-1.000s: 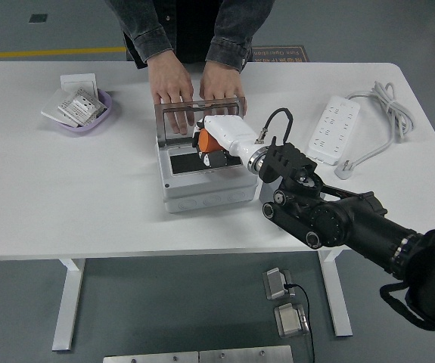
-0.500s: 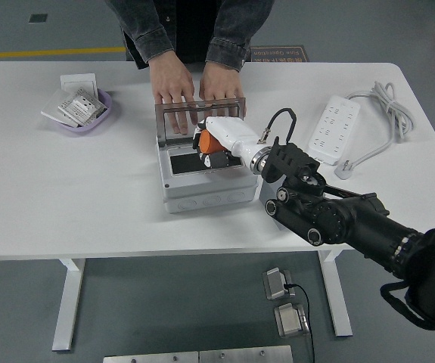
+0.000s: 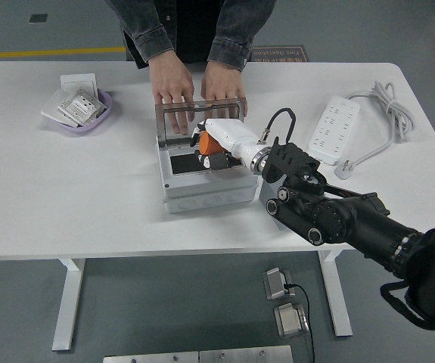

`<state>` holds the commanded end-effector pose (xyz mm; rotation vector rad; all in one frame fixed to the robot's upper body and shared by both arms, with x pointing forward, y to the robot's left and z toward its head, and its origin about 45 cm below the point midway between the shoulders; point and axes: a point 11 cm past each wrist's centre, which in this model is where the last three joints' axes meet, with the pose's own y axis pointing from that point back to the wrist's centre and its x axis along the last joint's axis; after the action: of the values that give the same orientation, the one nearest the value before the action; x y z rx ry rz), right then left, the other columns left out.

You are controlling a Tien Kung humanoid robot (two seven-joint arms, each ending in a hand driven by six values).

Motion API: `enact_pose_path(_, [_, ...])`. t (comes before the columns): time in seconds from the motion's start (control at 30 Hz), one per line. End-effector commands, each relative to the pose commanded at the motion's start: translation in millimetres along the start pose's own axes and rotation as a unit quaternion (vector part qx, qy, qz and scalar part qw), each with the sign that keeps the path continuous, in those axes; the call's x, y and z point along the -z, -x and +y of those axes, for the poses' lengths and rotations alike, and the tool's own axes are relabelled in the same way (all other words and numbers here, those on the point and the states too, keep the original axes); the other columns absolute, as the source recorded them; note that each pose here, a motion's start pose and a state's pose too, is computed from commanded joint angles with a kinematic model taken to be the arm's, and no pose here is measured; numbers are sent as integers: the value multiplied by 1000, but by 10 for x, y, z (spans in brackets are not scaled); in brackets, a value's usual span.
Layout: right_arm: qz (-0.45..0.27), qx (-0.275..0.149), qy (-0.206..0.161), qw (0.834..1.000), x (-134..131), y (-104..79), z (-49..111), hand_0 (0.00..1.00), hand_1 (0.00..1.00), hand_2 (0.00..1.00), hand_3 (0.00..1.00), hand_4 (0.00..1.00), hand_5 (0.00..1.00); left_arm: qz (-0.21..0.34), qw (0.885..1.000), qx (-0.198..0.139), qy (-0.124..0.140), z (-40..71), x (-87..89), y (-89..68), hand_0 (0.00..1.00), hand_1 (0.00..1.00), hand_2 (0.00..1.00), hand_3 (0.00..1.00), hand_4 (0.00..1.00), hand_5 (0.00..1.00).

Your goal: Pick up the cylinder from the cube,place it in the box,flap close box

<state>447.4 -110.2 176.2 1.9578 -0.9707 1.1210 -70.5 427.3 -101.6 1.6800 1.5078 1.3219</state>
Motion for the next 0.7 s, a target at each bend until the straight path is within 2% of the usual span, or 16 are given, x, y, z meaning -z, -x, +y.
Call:
enact_pose_path(0.03, [0, 0, 0, 1000, -1, 1, 0, 393, 370, 557, 639, 662, 257, -1, 1000, 0, 0, 0, -1, 1, 713, 714, 640, 763, 789, 596])
enact_pose_path(0.2, [2, -2, 7, 1000, -28, 2, 4, 393, 370, 557, 639, 662, 257, -5, 1000, -1, 2, 5, -14, 11, 713, 714, 640, 763, 789, 596])
enact_pose_path(0.23, [2, -2, 8, 1000, -33, 2, 5, 429, 365, 558, 636, 719, 256, -5, 1000, 0, 2, 6, -17, 12, 713, 714, 639, 760, 788, 595])
enact_pose_path(0.37, [3, -4, 13, 1000, -53, 1, 8, 429, 365, 558, 636, 719, 256, -6, 1000, -1, 2, 9, -23, 10, 713, 714, 639, 760, 788, 595])
enact_pose_path(0.4, [2, -5, 14, 1000, -54, -1, 8, 435, 360, 555, 632, 753, 272, -6, 1000, -1, 2, 8, -23, 9, 713, 713, 639, 757, 786, 594])
enact_pose_path(0.7, [-1, -13, 12, 1000, -53, -49, 1, 444, 340, 543, 631, 751, 285, -11, 1000, -1, 4, 18, -46, 24, 712, 713, 639, 752, 785, 591])
